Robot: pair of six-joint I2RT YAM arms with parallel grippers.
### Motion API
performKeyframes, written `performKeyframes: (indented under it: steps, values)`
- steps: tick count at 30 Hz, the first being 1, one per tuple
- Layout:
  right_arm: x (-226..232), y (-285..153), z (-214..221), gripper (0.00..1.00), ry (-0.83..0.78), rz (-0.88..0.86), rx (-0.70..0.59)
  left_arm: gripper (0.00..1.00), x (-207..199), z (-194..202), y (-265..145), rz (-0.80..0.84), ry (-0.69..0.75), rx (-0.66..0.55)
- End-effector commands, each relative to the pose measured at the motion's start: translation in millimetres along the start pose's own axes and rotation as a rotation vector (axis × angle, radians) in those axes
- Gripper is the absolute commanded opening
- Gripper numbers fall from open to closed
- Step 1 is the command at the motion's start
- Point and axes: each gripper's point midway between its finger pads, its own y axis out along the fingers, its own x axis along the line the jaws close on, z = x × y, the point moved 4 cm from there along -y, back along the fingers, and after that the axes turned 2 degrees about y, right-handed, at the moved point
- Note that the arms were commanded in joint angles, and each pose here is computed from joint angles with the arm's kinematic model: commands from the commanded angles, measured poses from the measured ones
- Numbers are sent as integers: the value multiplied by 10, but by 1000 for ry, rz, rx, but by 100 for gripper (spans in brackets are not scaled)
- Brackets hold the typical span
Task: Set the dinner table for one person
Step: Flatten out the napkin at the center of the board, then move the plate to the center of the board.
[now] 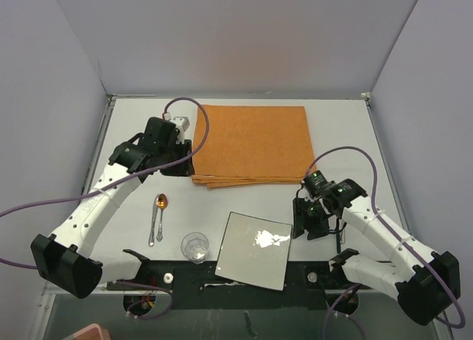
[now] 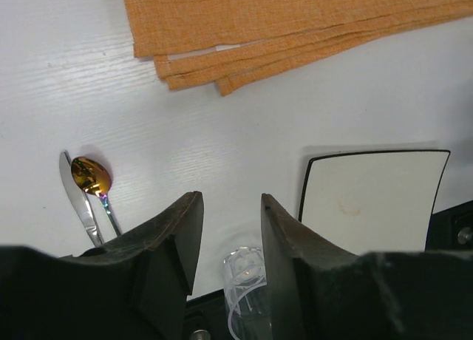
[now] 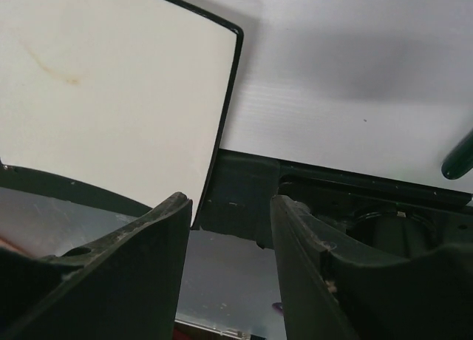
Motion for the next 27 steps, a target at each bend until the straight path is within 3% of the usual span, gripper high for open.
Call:
performKeyframes:
  steps: [1, 5, 10, 15, 17, 21, 27]
  values:
    - [157, -251, -181, 48, -34, -32, -103, 31, -252, 47, -71, 118, 84, 46]
    - [292, -369, -432, 47, -60, -37, -161, 19, -382, 325, -70, 126, 158, 101]
    - [379, -222, -469, 45, -67, -45, -76, 6, -413, 474, -126, 165, 163, 125]
    - [343, -123, -496, 44, -54, -11, -66, 6, -434, 576, -101, 175, 177, 171]
    - [365, -126, -535, 44, -52, -12, -70, 11, -465, 616, -75, 193, 182, 188]
    - [399, -150, -595, 44, -50, -12, -81, 22, -613, 736, -23, 301, 227, 252]
    - [412, -253, -678, 43, -44, -4, -133, 24, -882, 1076, -13, 470, 364, 393]
